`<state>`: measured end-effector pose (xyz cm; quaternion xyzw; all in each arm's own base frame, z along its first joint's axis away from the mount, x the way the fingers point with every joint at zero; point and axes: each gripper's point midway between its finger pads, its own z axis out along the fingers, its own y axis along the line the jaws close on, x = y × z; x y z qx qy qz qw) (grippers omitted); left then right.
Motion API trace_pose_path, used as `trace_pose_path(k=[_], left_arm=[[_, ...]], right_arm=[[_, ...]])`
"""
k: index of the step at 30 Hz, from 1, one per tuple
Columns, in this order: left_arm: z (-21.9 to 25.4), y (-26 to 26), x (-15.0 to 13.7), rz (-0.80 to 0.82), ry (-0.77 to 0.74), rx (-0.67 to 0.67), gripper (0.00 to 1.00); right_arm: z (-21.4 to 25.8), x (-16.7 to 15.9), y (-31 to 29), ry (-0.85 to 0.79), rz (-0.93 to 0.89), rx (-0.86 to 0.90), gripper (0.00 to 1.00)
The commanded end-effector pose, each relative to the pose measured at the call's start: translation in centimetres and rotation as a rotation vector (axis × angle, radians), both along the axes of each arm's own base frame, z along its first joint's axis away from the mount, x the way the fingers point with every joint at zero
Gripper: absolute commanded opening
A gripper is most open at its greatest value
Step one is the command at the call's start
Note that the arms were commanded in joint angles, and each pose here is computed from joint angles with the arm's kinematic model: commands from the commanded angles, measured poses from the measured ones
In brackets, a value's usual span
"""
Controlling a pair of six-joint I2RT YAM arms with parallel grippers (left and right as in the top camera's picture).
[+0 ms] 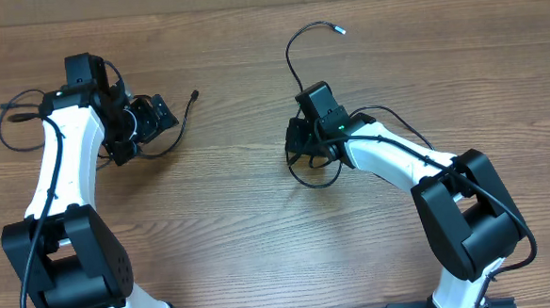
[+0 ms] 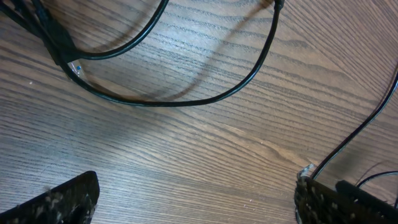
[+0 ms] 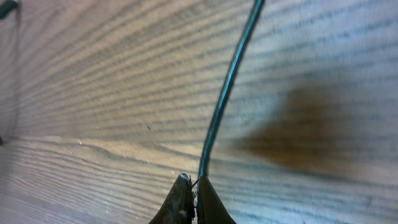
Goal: Untangle cables
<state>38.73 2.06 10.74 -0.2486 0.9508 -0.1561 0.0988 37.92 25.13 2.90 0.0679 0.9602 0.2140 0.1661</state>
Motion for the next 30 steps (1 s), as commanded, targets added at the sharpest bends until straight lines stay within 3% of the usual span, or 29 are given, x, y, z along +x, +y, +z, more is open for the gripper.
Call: trace_pose_path(k=[1,5,8,10,18,21,22,23,30], left_arm=[[-0.4,-0.2,-0.3,-0.020,0.009,-0.006,1.00],[-0.4,-0.2,-0.3,-0.020,0.009,-0.006,1.00],[-0.4,-0.2,-0.3,-0.020,0.009,-0.006,1.00],[-0.4,-0.2,-0.3,-0.020,0.009,-0.006,1.00],[-0.4,-0.2,-0.3,-0.020,0.009,-0.006,1.00],[-0.4,-0.2,-0.3,-0.020,0.009,-0.006,1.00],[-0.4,-0.2,-0.3,-0.020,0.009,-0.006,1.00],[-0.4,-0.2,-0.3,-0.020,0.009,-0.006,1.00],[-0.4,-0.2,-0.3,-0.020,0.009,-0.006,0.99]], right_arm=[[-0.2,-1.0,0.3,0.075,-0.024,0.034,0.04],[-1.1,-3.7,0.2,0.218,-0.049,0.035,0.04],[-1.3,-5.1,0.6,0.262,-0.028,0.035,0.15],[-1.3,-5.8,1.2,0.284,-0.010,0.048,0.17],[-1.2,-7.9,3.7,0.283,0.071,0.043,0.15],[-0.9,-7.5,4.3,0.256,0.079,0.058,0.23],[-0.9,-7.0,4.2,0.238,0.076,0.052,0.09],[-0.9,-6.4,3.9,0.216,0.061,0.045,0.04],[-0.2,-2.6,2.2,0.122,-0.028,0.064,0.04]])
